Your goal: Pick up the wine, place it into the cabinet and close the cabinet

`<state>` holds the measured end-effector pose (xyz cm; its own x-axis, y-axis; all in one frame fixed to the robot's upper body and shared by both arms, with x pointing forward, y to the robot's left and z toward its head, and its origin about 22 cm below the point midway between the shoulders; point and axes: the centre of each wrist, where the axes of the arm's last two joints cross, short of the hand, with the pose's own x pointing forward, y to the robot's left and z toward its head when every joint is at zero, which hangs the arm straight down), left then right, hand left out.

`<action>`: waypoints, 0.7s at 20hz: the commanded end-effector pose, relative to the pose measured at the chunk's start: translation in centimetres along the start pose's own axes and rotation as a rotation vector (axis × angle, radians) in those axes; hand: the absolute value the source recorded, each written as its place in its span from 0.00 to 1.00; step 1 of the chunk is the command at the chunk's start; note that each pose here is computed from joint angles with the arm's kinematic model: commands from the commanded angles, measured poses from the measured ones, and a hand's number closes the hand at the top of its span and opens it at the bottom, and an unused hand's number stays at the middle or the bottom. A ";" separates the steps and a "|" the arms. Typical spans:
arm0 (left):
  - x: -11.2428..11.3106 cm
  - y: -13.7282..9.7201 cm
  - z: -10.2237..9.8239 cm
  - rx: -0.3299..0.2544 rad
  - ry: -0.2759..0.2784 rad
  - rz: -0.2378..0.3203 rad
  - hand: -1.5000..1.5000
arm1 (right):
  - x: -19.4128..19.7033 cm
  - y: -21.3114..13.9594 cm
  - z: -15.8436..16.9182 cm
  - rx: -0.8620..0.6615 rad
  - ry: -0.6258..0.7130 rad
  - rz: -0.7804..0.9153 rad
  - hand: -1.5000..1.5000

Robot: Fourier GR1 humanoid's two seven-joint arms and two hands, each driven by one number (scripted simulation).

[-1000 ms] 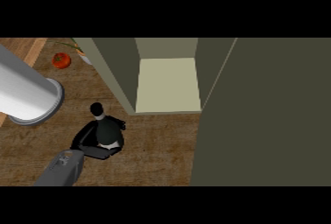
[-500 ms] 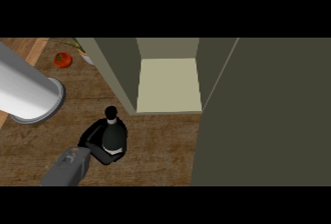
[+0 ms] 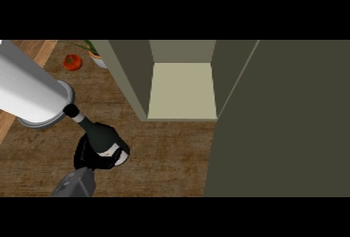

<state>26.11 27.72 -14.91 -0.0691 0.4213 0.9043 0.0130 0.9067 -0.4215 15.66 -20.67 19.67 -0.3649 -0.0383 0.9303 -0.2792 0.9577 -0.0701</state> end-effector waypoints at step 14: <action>0.9 -8.8 1.9 -0.090 -0.038 0.062 1.00 | 1.8 -0.1 -0.3 0.026 -0.017 -0.028 0.00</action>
<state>25.18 23.12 -11.66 -0.1233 0.4560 0.8814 0.0595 0.8900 -0.4521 15.98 -21.00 20.39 -0.3576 -0.0229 0.9336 -0.2735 0.9584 -0.0813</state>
